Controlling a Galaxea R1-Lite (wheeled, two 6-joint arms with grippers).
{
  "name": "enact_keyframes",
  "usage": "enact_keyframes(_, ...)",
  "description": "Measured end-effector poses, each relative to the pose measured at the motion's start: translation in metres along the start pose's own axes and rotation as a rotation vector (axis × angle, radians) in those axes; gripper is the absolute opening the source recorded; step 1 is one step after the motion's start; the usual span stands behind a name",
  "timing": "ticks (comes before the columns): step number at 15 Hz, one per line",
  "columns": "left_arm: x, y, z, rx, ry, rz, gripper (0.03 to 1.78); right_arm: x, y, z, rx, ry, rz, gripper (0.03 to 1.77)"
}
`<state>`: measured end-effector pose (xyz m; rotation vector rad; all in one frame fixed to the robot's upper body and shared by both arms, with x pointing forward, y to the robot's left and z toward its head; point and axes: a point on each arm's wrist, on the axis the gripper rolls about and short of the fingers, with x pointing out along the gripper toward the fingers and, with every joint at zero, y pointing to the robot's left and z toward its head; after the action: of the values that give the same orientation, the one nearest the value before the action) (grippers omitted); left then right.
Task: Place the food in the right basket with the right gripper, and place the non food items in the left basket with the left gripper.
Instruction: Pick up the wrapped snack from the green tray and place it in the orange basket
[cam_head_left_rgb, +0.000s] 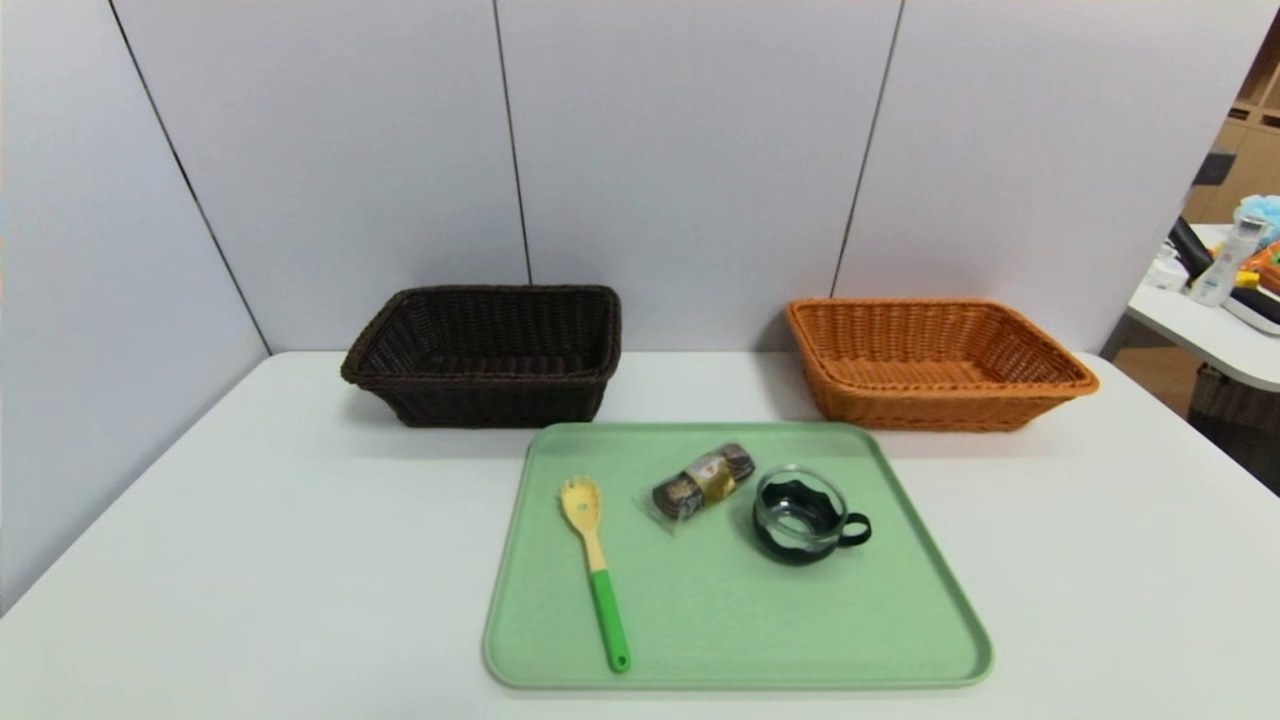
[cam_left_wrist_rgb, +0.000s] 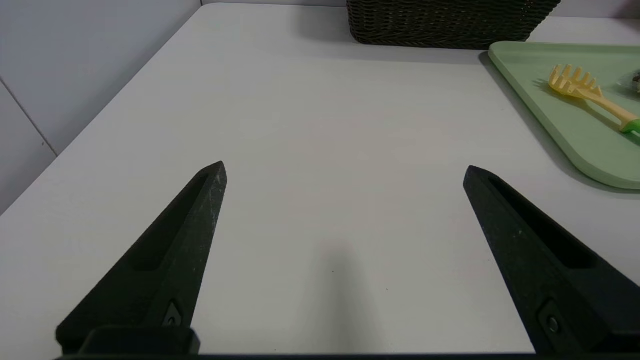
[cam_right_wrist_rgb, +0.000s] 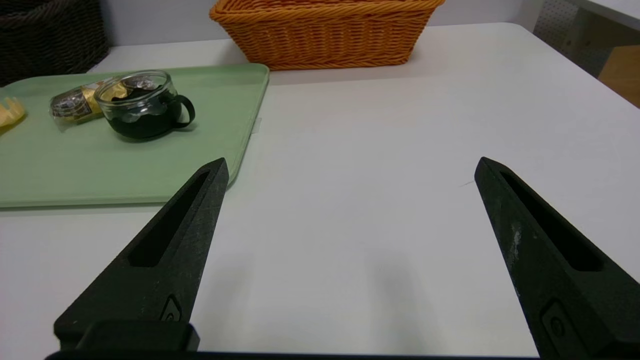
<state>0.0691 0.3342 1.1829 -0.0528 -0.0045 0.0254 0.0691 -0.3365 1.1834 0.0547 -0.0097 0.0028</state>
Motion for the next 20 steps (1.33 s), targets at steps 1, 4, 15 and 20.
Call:
enact_keyframes(1, 0.000, 0.000, 0.000, 0.001, 0.000, 0.000, 1.69, 0.000, 0.000, 0.000, 0.000, 0.000, 0.000, 1.70)
enact_keyframes(4, 0.000, 0.000, 0.000, 0.000, 0.000, -0.001, 1.69, 0.000, 0.000, 0.000, 0.000, 0.000, 0.000, 1.70)
enact_keyframes(15, -0.001, 0.000, 0.005, 0.039, -0.012, -0.004, 1.69, -0.001, 0.000, 0.003, -0.009, 0.001, -0.003, 1.70)
enact_keyframes(20, -0.023, -0.003, 0.055, 0.078, -0.081, -0.048, 1.69, -0.022, 0.004, 0.053, -0.011, -0.018, 0.038, 1.70)
